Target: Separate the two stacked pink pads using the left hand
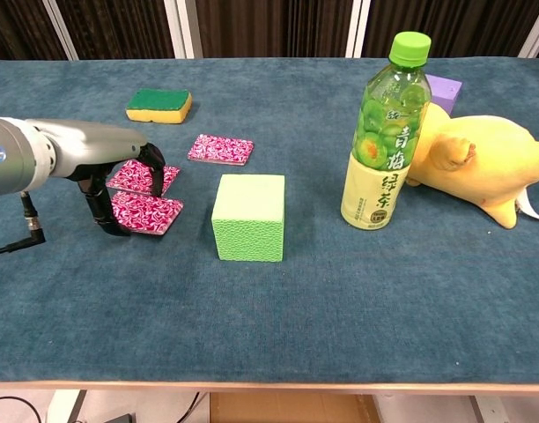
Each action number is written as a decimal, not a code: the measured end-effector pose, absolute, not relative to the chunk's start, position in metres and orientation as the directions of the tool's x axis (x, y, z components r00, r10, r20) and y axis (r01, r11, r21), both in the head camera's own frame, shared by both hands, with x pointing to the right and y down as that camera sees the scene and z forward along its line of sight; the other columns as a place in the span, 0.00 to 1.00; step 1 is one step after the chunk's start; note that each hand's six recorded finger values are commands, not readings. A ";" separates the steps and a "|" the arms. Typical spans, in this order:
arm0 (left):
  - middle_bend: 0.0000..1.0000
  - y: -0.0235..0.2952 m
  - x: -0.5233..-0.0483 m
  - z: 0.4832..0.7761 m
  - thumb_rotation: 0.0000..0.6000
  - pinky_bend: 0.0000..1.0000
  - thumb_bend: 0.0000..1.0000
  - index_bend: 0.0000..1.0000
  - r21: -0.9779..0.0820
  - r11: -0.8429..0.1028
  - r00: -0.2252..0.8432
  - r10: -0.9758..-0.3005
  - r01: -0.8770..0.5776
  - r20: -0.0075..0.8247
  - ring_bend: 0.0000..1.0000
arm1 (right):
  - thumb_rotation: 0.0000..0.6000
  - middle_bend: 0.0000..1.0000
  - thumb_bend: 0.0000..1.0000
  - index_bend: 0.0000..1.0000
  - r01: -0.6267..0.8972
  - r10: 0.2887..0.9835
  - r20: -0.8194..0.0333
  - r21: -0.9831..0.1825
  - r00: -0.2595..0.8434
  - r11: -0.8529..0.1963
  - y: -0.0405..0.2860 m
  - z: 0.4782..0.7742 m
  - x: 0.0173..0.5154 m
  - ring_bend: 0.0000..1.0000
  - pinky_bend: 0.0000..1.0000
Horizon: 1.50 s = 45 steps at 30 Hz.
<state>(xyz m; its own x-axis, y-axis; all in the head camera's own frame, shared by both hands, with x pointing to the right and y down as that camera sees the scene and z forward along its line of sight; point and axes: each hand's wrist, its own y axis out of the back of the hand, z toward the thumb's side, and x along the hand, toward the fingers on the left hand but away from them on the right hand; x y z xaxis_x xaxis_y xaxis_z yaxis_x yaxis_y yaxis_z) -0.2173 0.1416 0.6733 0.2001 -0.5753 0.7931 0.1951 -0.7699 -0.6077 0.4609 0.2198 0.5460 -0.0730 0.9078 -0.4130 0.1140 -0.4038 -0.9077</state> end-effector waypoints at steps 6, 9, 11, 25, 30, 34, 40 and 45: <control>0.14 0.141 -0.212 0.674 1.00 0.00 0.20 0.41 -0.609 -0.768 0.207 -0.575 0.200 0.792 0.00 | 1.00 0.09 0.20 0.05 0.114 0.908 -0.413 -0.908 -0.076 -0.404 0.220 0.546 0.462 0.15 0.22; 0.13 0.141 -0.212 0.674 1.00 0.00 0.18 0.39 -0.606 -0.769 0.210 -0.570 0.205 0.794 0.00 | 1.00 0.09 0.20 0.05 0.114 0.907 -0.413 -0.908 -0.078 -0.403 0.220 0.546 0.462 0.15 0.22; 0.13 0.142 -0.212 0.674 1.00 0.00 0.17 0.38 -0.604 -0.769 0.211 -0.568 0.209 0.796 0.00 | 1.00 0.09 0.20 0.05 0.114 0.908 -0.412 -0.908 -0.081 -0.402 0.220 0.546 0.462 0.15 0.22; 0.12 0.136 -0.211 0.665 1.00 0.00 0.14 0.34 -0.626 -0.750 0.227 -0.585 0.213 0.779 0.00 | 1.00 0.09 0.20 0.05 0.116 0.908 -0.410 -0.909 -0.083 -0.399 0.219 0.545 0.463 0.15 0.22; 0.11 0.122 -0.210 0.651 1.00 0.00 0.15 0.28 -0.681 -0.708 0.252 -0.635 0.187 0.730 0.00 | 1.00 0.09 0.20 0.05 0.115 0.908 -0.411 -0.909 -0.084 -0.401 0.219 0.546 0.463 0.15 0.22; 0.10 0.109 -0.212 0.637 1.00 0.00 0.15 0.21 -0.737 -0.655 0.292 -0.681 0.167 0.672 0.00 | 1.00 0.09 0.20 0.05 0.113 0.906 -0.414 -0.908 -0.089 -0.403 0.219 0.547 0.464 0.15 0.22; 0.10 0.096 -0.244 0.601 1.00 0.00 0.15 0.15 -0.823 -0.556 0.340 -0.757 0.115 0.558 0.00 | 1.00 0.09 0.20 0.05 0.102 0.905 -0.416 -0.908 -0.091 -0.407 0.219 0.549 0.464 0.15 0.22; 0.09 0.107 -0.318 0.568 1.00 0.00 0.15 0.13 -0.851 -0.520 0.294 -0.804 0.077 0.518 0.00 | 1.00 0.09 0.20 0.05 0.087 0.905 -0.416 -0.908 -0.088 -0.409 0.218 0.552 0.461 0.15 0.22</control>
